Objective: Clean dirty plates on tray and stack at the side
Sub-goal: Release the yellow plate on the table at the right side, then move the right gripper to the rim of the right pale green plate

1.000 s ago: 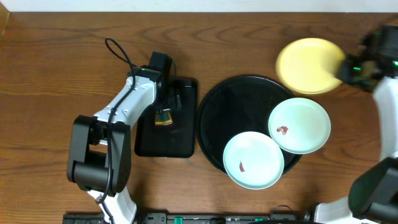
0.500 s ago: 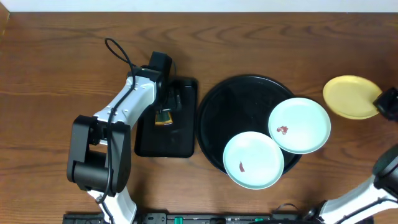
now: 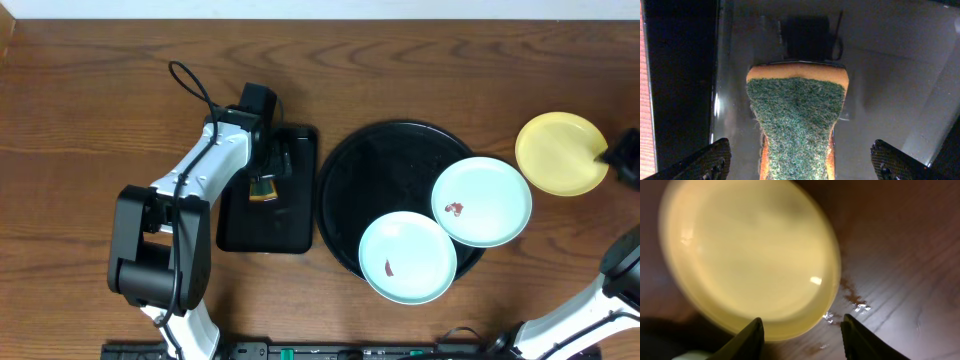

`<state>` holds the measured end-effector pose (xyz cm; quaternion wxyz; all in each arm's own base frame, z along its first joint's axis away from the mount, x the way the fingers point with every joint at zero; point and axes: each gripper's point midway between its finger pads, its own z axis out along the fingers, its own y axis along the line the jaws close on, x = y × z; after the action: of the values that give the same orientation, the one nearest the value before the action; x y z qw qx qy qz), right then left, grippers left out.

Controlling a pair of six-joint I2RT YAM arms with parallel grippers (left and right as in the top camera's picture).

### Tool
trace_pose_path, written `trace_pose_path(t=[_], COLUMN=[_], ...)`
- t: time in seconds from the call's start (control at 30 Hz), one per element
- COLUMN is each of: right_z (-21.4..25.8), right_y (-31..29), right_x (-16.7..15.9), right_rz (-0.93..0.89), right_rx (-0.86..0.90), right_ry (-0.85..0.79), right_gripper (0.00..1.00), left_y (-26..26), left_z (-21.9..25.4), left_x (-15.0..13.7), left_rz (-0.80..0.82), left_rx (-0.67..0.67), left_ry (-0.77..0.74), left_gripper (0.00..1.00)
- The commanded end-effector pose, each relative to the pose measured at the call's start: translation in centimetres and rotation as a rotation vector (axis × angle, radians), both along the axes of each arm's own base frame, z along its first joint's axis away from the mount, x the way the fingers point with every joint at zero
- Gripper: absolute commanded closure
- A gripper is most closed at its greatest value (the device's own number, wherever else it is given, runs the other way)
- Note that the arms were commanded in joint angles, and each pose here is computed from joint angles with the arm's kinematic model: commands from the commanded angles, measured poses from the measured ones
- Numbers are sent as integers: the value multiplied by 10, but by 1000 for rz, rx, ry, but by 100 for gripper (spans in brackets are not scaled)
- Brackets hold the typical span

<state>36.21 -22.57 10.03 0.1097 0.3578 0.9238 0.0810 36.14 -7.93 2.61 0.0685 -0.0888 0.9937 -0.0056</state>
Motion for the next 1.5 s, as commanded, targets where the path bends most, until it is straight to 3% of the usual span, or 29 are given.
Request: trace_pose_path(t=[0.0,0.27,0.6,0.77,0.97,1.1,1.23,1.47], right_z=[66,118,75,35,-8,-22,-18,-11], right_y=[40,172,305,299,315,315,308,291], right_x=[29,30,-29,-58,-101,-131,-157,-171], right_rz=[165,509,898,830,857,871,861,775], right_rx=[-14,-5,14,-87,11,24,40,-51], right_ry=[-142,-142,131,324,457,565,677,609], right_gripper=[50,49,52,52,55,66,69,66], left_y=[2,2,2,2,2,2,2,2], left_z=[-3,-3,-3,-3,-3,-3,-3,-3], left_x=[-2,-2,-2,-2,-2,-2,-2,-2], left_rz=[1,1,1,1,1,1,1,1], left_rx=[15,15,15,15,15,15,15,15], left_ry=[9,9,9,9,9,9,9,9], left_gripper=[10,10,10,10,10,10,10,10])
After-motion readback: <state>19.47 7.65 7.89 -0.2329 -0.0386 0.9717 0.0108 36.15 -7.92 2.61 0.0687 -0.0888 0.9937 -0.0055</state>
